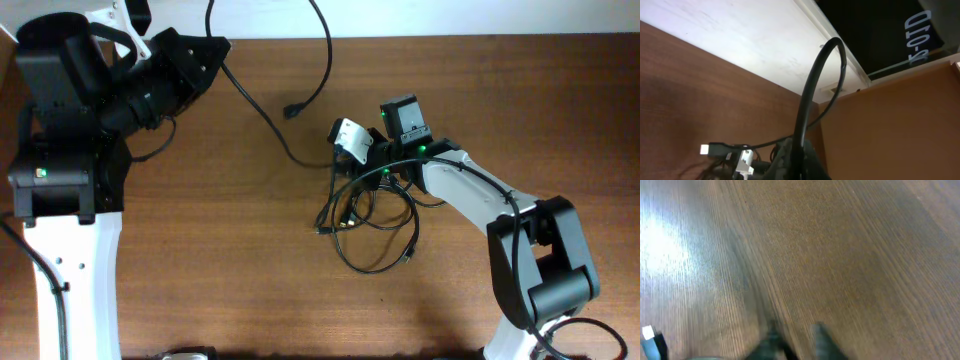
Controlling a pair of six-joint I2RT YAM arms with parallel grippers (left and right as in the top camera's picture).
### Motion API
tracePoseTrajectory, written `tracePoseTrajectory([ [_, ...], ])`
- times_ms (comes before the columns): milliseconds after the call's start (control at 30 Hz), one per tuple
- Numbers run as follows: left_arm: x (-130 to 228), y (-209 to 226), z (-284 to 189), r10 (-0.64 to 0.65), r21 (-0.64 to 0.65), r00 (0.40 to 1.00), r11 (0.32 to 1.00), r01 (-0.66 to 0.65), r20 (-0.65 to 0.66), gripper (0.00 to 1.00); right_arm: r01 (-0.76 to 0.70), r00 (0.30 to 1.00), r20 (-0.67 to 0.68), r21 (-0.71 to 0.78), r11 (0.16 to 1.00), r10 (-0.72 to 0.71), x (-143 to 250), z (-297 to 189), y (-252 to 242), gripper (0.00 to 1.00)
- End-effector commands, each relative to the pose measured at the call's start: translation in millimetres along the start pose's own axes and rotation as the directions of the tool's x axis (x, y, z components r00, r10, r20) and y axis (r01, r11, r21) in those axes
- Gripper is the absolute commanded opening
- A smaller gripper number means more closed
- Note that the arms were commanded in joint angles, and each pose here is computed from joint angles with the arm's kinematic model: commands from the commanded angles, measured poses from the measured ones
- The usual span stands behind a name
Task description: Untangle cables
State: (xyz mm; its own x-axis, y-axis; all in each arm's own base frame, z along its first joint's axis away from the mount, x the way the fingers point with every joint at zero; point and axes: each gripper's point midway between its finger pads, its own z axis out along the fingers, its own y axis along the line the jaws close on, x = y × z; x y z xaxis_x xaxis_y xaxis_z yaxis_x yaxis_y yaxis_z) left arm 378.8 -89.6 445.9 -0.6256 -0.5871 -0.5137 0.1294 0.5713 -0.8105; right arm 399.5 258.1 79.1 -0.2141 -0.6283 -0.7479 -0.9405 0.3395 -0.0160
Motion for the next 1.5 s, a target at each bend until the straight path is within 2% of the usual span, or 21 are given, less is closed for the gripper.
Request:
tracePoseTrajectory([
  [0,-2.3,-9.1,-6.9,0.014,0.015,1.000,1.000,-0.015,0.022,0.00,-0.109,0.994,-0.015,0.020,0.994,0.109,12.3,-6.9,-14.9,0.04],
  [33,-8.4,-2.7,-7.2,0.045,-0.024,0.997,0.999,-0.044,0.056,0.00,-0.164,0.986,-0.009,0.024,0.986,0.164,15.5,-14.1,-20.2,0.04],
  [133,-11.3,3.0,-7.7,0.093,-0.059,0.993,0.994,-0.089,0.072,0.00,-0.186,0.981,0.049,-0.007,0.983,0.186,8.1,-33.9,-24.2,0.04],
  [233,-7.3,7.1,-7.6,0.145,-0.075,0.988,0.987,-0.141,0.051,0.00,-0.178,0.972,0.148,-0.029,0.984,0.180,-11.7,-65.9,-29.7,0.04],
  [333,3.1,21.1,-8.5,0.164,-0.128,0.986,0.978,-0.162,0.005,0.00,-0.167,0.969,0.187,0.024,0.986,0.159,-26.1,-100.3,-35.4,0.04],
  [433,13.2,44.1,-11.9,0.112,-0.228,0.993,0.967,-0.116,-0.028,0.00,-0.130,0.974,0.200,0.122,0.984,0.104,-46.2,-135.0,-34.9,0.04],
  [567,28.6,58.3,-15.5,0.088,-0.279,0.992,0.954,-0.110,-0.090,0.00,-0.062,0.977,0.212,0.251,0.966,0.008,-71.6,-172.6,-31.6,0.04],
  [800,47.7,75.2,-21.1,0.091,-0.346,0.981,0.927,-0.147,-0.172,0.00,0.040,0.944,0.295,0.342,0.939,-0.148,-119.5,-225.6,-2.4,0.04],
  [967,66.8,65.5,-10.0,0.169,-0.295,0.953,0.924,-0.242,-0.251,0.00,0.105,0.912,0.336,0.358,0.928,-0.233,-145.4,-239.4,21.7,0.04],
  [1133,90.9,50.8,7.3,0.330,-0.192,0.876,0.890,-0.413,-0.351,0.00,0.165,0.875,0.375,0.363,0.917,-0.306,-168.0,-242.6,40.2,0.04],
  [1300,97.1,57.6,18.3,0.346,-0.225,0.858,0.865,-0.448,-0.379,0.00,0.191,0.859,0.391,0.355,0.915,-0.332,-177.1,-239.4,48.8,0.04],
  [1467,98.3,62.9,23.7,0.334,-0.231,0.857,0.866,-0.444,-0.394,0.00,0.168,0.877,0.363,0.382,0.909,-0.315,-171.6,-237.3,40.1,0.04],
])
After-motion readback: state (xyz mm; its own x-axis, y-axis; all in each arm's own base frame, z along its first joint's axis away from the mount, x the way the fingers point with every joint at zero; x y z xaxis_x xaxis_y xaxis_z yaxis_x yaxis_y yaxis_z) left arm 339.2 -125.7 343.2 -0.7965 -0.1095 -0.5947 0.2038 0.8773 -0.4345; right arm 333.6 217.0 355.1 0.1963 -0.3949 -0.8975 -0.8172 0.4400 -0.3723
